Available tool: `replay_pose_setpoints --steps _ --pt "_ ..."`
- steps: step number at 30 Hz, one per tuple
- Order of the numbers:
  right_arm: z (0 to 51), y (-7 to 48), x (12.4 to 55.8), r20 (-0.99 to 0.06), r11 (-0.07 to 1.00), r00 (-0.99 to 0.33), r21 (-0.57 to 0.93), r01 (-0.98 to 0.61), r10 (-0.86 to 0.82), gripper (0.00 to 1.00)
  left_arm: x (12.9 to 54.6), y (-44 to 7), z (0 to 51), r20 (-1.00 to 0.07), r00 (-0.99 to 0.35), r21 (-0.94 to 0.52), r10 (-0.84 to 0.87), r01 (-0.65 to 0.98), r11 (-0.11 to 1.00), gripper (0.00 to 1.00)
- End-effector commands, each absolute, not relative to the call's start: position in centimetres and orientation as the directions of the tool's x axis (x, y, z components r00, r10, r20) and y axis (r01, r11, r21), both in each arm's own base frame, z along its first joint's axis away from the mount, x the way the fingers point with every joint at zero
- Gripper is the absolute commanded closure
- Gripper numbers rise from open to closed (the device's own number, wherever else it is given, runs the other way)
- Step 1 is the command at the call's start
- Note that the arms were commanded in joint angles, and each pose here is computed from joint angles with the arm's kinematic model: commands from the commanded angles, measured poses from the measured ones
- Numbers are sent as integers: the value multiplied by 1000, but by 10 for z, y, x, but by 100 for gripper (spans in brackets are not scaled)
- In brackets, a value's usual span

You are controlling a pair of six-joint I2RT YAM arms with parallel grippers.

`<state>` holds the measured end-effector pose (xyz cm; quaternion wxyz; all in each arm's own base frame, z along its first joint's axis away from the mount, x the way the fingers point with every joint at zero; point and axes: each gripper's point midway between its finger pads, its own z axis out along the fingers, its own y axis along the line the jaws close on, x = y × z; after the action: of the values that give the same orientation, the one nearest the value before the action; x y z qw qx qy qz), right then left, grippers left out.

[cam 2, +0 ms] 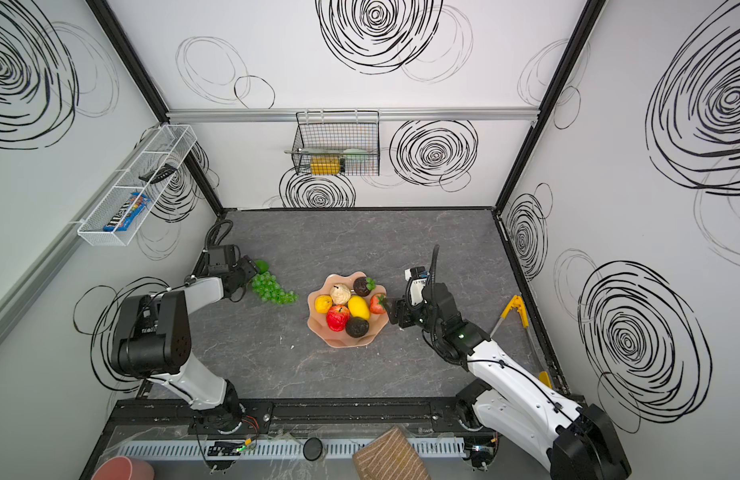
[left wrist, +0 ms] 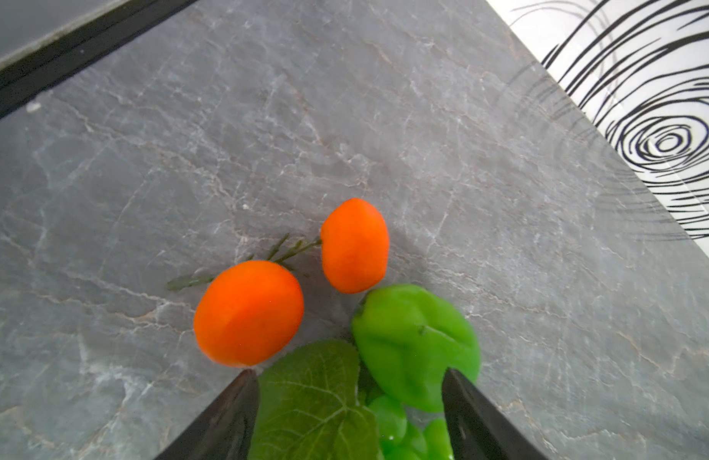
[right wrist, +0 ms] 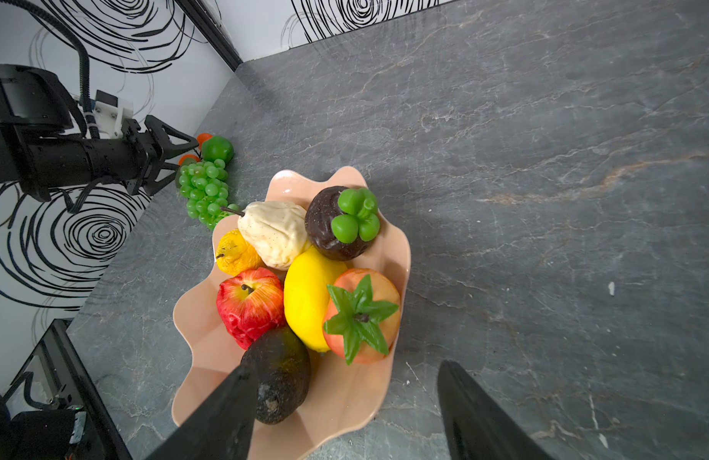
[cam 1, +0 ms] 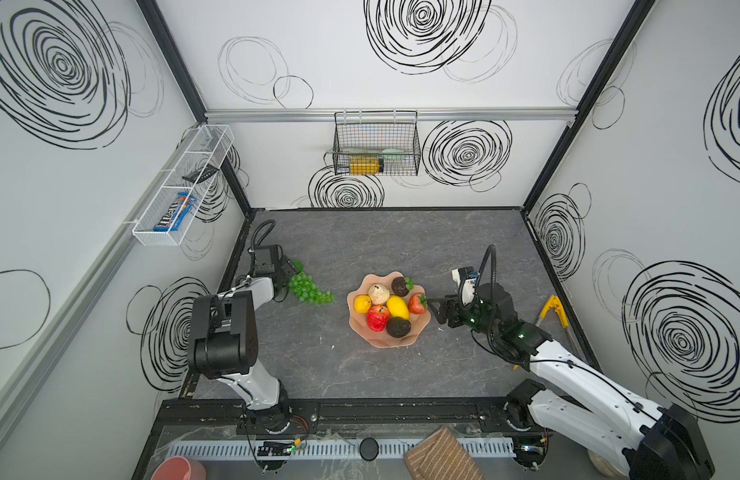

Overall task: Place and organize the fake fruits in the fruit bowl
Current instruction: 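Lower the left gripper onto the green lime and close on it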

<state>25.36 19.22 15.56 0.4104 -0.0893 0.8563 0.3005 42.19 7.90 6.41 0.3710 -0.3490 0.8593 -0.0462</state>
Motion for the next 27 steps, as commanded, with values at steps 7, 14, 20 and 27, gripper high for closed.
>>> replay_pose_setpoints --steps 7,14,20,27 --pt "154 193 255 -763 799 -639 442 -407 97 24 449 70 69 -630 -578 -195 -518 -528 827 20" --pt "152 192 255 -762 802 -641 441 -403 97 24 462 60 58 -606 -654 -87 -453 -511 855 19" --pt "151 191 254 -759 804 -644 440 -400 96 24 468 56 52 -585 -693 -28 -421 -502 865 22" --pt "150 192 255 -758 804 -645 441 -400 95 24 467 52 36 -542 -749 30 -382 -471 881 20"
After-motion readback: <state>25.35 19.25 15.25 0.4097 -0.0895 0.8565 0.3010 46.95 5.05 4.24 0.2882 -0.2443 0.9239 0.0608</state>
